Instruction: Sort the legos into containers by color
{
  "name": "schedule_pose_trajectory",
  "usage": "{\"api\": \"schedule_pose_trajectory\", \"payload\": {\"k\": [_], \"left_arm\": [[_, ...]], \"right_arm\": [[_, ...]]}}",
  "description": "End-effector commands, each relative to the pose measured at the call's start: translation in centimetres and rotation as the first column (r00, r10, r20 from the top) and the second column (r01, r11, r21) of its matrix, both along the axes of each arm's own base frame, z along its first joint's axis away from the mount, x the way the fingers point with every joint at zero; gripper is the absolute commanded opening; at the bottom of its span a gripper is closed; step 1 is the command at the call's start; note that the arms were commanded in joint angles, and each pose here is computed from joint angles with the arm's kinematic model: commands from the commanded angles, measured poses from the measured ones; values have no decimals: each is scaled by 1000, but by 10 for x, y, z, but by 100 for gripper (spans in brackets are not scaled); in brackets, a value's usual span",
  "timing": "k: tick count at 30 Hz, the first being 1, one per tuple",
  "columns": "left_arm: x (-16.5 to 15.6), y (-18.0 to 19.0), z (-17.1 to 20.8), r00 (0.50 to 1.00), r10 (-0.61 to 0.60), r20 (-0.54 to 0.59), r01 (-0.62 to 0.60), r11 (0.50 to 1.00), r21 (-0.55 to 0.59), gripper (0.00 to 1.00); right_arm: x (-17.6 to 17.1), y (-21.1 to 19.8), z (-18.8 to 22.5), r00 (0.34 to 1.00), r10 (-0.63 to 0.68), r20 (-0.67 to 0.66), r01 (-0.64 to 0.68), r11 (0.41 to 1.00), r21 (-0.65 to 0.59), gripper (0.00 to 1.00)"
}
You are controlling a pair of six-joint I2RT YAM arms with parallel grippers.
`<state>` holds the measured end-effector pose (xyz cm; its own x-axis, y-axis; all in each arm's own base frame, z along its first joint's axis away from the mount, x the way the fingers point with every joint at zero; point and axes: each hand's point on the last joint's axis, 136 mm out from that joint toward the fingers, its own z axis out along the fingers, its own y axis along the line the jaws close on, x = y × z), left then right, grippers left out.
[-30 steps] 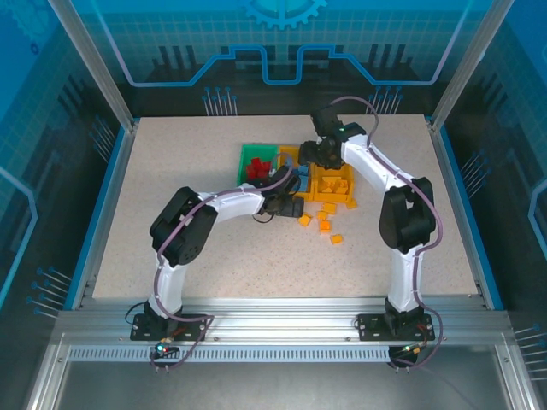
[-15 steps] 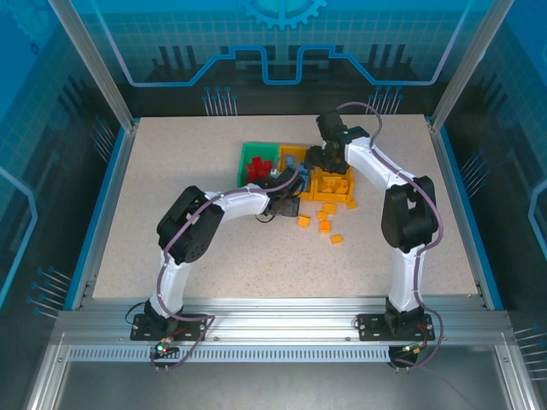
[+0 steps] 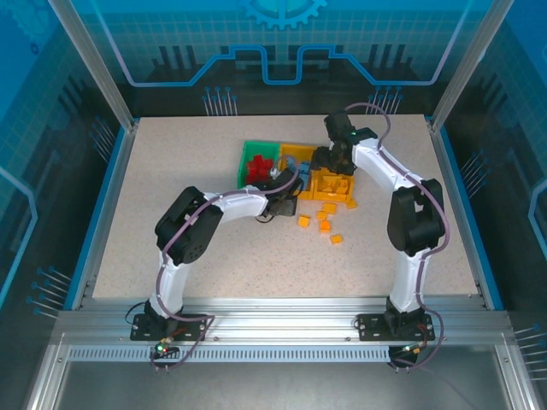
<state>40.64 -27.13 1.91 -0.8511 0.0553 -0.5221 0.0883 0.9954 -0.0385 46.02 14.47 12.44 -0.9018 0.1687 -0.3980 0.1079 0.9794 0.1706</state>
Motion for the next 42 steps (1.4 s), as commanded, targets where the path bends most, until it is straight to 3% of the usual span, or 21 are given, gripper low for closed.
{"api": "schedule_pose_trajectory", "payload": {"k": [1,9,15,26,35,42], "left_arm": [[-38,8,-16,993,18,-114,-16,1000,14,63],[-77,13,-10,989,24,-148,-25,1000,0,63],[-72,6,31,996,5,-87,-9,999,-46,63],[13,-21,116,991,-70,113,79,994,-79,64],[84,-29,106,992,-77,98,92,983,-159,66],[101,-33,101,991,-80,103,98,979,-178,77]], "right_arm": [[-3,-10,17,1000,-8,28,7,1000,8,75],[-9,-27,23,999,-36,36,35,999,21,75],[-21,-36,25,998,-48,51,47,998,29,75],[-62,-59,20,996,-71,47,71,997,14,76],[-113,-29,1,1000,15,8,-16,997,71,76],[-143,-21,-10,1000,5,-30,-3,997,76,76]]}}
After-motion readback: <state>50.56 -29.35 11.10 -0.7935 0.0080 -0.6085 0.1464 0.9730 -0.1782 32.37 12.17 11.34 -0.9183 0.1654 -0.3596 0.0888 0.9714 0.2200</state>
